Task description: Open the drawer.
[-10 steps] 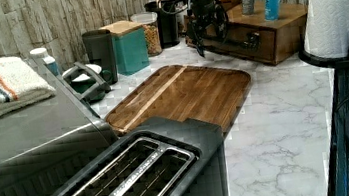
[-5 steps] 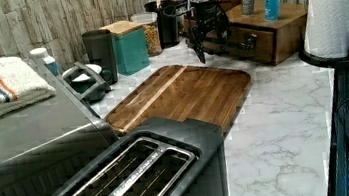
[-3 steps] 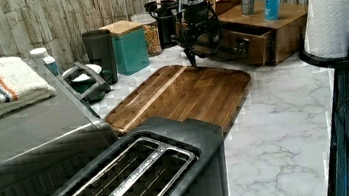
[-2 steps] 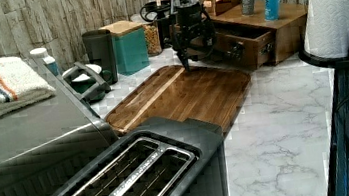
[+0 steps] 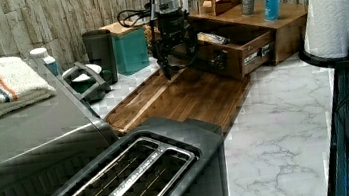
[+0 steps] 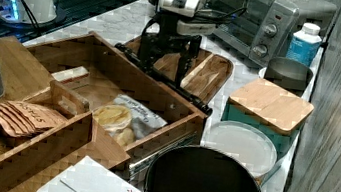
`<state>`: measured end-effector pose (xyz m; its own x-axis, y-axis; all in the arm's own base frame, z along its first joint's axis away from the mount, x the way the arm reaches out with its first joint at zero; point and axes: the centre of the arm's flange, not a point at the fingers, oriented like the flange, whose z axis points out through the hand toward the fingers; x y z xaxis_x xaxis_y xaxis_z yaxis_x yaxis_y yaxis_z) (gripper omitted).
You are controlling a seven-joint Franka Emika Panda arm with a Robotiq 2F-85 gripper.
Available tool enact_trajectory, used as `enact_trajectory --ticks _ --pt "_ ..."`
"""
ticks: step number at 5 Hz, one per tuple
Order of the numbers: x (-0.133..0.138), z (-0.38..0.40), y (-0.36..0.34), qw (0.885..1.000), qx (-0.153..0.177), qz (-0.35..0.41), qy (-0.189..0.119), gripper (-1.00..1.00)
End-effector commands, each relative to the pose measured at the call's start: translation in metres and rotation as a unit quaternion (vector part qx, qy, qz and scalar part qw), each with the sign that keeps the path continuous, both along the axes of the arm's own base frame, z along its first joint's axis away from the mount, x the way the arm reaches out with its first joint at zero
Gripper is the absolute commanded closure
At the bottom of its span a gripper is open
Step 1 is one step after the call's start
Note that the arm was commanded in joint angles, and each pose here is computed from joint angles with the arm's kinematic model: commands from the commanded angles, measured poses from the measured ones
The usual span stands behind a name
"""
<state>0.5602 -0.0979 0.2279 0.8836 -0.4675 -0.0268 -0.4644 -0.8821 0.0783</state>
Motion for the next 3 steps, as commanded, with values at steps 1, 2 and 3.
enact_trajectory --ticks 1,2,3 --pt "0.0502 0.0475 0.1779 0.995 0.041 0.075 -0.054 -1.00" --pt "0.0483 0.0445 0.1812 0.991 0.048 0.097 -0.078 -1.00" --pt "0.0483 0.0445 0.1812 0.991 0.048 0.097 -0.078 -1.00"
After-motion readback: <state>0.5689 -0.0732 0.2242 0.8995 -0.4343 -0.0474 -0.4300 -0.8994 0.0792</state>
